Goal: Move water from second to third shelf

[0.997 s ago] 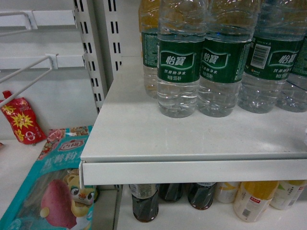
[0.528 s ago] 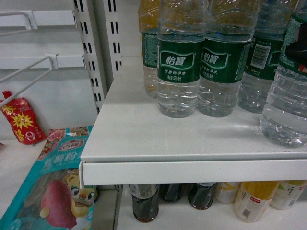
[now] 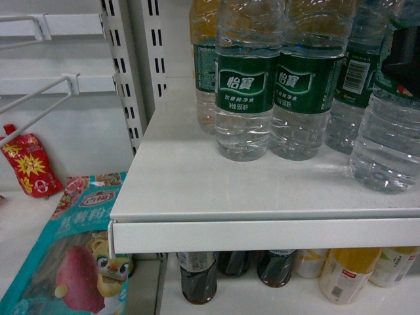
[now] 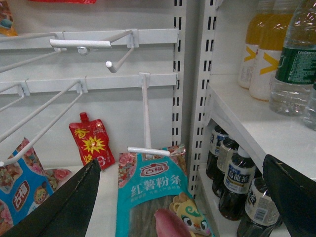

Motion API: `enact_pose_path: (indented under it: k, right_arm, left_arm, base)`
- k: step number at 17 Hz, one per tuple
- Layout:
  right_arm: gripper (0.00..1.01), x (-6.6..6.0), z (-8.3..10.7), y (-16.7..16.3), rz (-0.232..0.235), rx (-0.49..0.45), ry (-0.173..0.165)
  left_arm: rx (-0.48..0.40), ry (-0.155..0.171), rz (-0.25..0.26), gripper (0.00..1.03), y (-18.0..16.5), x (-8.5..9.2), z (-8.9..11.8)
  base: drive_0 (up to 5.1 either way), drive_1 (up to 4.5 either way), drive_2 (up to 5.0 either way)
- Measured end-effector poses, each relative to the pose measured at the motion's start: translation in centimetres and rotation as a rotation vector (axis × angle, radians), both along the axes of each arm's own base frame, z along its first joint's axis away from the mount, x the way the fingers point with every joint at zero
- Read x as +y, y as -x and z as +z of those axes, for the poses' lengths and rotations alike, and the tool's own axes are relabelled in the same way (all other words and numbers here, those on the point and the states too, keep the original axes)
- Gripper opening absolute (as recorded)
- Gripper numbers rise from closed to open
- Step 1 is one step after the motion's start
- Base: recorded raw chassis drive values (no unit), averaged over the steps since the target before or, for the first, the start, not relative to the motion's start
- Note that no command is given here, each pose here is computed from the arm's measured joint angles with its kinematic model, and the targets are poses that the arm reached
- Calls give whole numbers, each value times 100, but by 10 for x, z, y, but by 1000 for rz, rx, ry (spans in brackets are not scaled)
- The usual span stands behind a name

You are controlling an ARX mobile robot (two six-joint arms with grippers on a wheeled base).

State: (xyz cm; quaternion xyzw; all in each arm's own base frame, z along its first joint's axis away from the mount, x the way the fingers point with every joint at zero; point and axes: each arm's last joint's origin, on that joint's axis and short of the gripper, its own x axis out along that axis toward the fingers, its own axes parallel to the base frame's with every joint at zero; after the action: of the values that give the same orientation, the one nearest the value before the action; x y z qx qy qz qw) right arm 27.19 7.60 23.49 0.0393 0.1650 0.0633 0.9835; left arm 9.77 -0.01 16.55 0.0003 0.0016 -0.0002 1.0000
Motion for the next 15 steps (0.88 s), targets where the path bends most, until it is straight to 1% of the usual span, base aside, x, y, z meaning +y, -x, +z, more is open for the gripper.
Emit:
enact_pose_path:
  k: [2, 5, 6, 7, 10, 13, 15]
  right_arm:
    - [68, -2, 1, -1, -5, -12, -4]
    - [90, -6, 10, 1, -15, -50, -16]
    - [100, -6, 11, 1, -13, -53, -18]
    - [98, -7, 11, 1, -12, -51, -19]
    - [98, -7, 11, 3, -4, -34, -21]
    - [98, -8, 23, 13, 4, -75, -37]
    - [98, -10, 24, 20, 4, -78, -42]
  left_arm:
    - [0, 0, 0, 98, 0, 0, 0]
    - [0, 0, 0, 98, 0, 0, 0]
    - [0, 0, 0, 98, 0, 0, 0]
    - [0, 0, 0, 98, 0, 0, 0]
    - [0, 0, 0, 98, 0, 0, 0]
    - [0, 0, 0, 98, 0, 0, 0]
    - [0, 0, 0, 98, 0, 0, 0]
  base:
    - [0, 0, 0]
    - [0, 0, 0]
    - [0, 0, 0]
    - [0, 0, 0]
    - [0, 0, 0]
    - [0, 0, 0]
    - [0, 0, 0]
